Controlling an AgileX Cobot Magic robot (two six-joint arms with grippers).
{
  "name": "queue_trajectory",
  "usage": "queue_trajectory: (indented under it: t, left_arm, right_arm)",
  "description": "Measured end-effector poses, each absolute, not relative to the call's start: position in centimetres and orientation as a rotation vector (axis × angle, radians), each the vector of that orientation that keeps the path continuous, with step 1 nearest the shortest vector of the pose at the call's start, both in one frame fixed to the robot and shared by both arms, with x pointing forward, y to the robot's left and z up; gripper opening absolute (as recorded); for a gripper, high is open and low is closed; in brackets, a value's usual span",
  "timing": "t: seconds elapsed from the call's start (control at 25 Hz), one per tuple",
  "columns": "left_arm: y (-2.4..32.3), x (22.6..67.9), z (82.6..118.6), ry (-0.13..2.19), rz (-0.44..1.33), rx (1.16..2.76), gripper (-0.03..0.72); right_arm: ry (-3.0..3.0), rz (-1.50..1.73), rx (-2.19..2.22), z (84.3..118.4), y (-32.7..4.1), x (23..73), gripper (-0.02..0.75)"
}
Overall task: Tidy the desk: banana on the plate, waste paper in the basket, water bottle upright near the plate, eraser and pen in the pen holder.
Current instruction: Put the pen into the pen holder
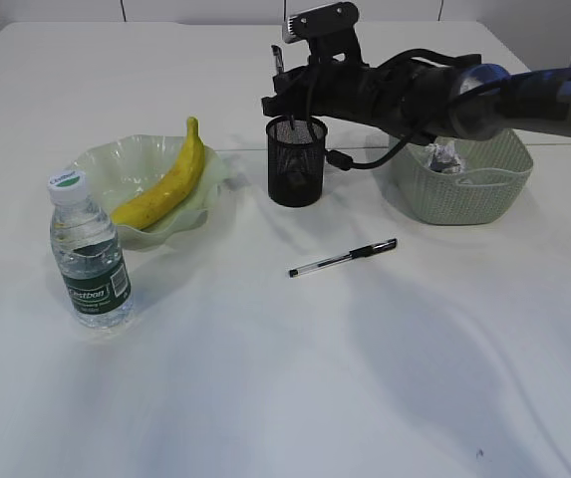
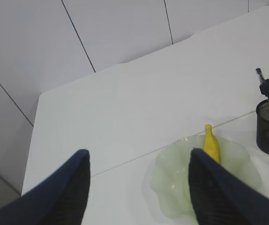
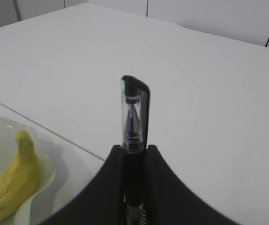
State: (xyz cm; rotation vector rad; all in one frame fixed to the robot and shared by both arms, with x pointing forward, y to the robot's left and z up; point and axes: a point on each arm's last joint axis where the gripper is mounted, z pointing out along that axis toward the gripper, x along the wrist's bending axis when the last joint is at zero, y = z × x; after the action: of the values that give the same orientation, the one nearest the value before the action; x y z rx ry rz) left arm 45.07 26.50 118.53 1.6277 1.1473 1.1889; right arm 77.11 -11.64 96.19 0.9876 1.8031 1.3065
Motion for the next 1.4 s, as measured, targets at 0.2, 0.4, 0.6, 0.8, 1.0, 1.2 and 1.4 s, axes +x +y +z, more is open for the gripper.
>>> queue_trajectory:
  t: [0.2, 0.4, 0.6, 0.8, 1.0, 1.2, 1.4]
  left_arm:
    - [26.5, 45.1, 118.5, 1.148, 1.189, 1.628, 0.467]
    - [26.5, 45.1, 118.5, 1.154, 1.187, 1.633, 0.467]
    - [26.5, 45.1, 118.5, 1.154, 1.186, 1.633, 0.466]
    - [26.5, 45.0, 118.5, 1.156, 1.186, 1.635, 0.466]
    - [26.5, 45.0, 118.4, 1.156, 1.186, 1.635, 0.466]
    - [26.5, 45.0, 118.4, 1.156, 1.186, 1.635, 0.466]
    - [26.5, 45.0, 118.4, 1.158, 1.185, 1.636, 0.466]
  right_arm:
    - [1.822, 1.311, 1.002, 94.7, -11.5, 77.2, 0.062]
    - [1.814, 1.359, 1.056, 93.4, -11.3, 77.4, 0.062]
    - [1.794, 1.409, 1.061, 93.6, -11.1, 77.3, 0.062]
    - [1.785, 1.417, 1.077, 93.6, -11.2, 77.4, 0.064]
    - [1.784, 1.419, 1.079, 93.6, -11.2, 77.4, 0.074]
    - [1.783, 1.420, 1.081, 93.6, -11.2, 77.4, 0.097]
    - [1.783, 1.420, 1.081, 93.6, -11.2, 77.4, 0.141]
